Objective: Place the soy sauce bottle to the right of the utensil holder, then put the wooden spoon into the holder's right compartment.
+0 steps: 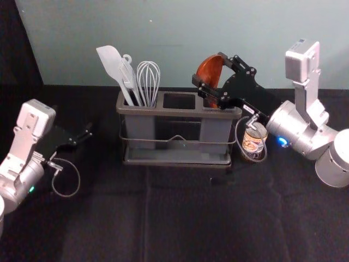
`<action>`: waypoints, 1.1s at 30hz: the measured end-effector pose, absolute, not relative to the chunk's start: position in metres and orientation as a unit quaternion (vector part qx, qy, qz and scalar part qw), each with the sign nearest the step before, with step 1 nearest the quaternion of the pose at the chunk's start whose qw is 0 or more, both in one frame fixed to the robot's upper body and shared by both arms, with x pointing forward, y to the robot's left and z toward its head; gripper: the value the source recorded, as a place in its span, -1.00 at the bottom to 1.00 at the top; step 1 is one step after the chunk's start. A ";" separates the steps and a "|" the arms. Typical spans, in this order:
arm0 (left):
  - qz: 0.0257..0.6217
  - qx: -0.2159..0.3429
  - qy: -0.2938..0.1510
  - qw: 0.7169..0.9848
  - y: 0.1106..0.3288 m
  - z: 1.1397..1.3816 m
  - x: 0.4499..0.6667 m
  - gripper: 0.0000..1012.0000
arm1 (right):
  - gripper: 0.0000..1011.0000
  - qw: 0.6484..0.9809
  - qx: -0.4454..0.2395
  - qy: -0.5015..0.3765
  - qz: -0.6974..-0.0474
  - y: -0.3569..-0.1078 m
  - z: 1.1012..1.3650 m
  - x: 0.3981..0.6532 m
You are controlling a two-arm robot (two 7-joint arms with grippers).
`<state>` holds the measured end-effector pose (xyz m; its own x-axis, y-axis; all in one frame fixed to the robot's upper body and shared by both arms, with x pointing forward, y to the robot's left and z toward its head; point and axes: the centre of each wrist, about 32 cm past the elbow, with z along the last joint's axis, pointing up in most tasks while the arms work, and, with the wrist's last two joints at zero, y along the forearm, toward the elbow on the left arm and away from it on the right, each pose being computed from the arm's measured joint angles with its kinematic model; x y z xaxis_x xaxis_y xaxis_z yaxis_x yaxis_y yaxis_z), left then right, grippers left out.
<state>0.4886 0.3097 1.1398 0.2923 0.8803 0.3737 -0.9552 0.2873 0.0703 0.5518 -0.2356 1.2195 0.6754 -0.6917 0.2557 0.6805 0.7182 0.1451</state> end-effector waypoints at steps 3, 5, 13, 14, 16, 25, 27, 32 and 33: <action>0.580 0.141 -0.132 0.791 0.310 1.140 0.489 0.99 | 0.66 0.915 0.020 -0.146 -0.376 -0.237 1.218 0.549; 0.580 0.141 -0.132 0.791 0.310 1.140 0.489 0.99 | 0.66 0.915 0.021 -0.145 -0.377 -0.238 1.218 0.548; 0.580 0.141 -0.132 0.791 0.310 1.140 0.489 0.99 | 0.66 0.914 0.021 -0.142 -0.379 -0.240 1.216 0.545; 0.580 0.141 -0.132 0.791 0.310 1.140 0.489 0.99 | 0.66 0.914 0.021 -0.142 -0.379 -0.241 1.215 0.544; 0.580 0.141 -0.132 0.791 0.310 1.140 0.489 0.99 | 0.66 0.914 0.021 -0.141 -0.379 -0.241 1.215 0.544; 0.580 0.141 -0.132 0.791 0.310 1.140 0.489 0.99 | 0.66 0.915 0.022 -0.138 -0.379 -0.241 1.214 0.542; 0.580 0.141 -0.132 0.791 0.310 1.140 0.489 0.99 | 0.66 0.915 0.022 -0.138 -0.379 -0.241 1.214 0.542; 0.580 0.141 -0.132 0.791 0.310 1.140 0.489 0.99 | 0.66 0.915 0.022 -0.138 -0.379 -0.241 1.214 0.542; 0.580 0.141 -0.132 0.791 0.310 1.140 0.489 0.99 | 0.66 0.915 0.022 -0.138 -0.379 -0.241 1.214 0.542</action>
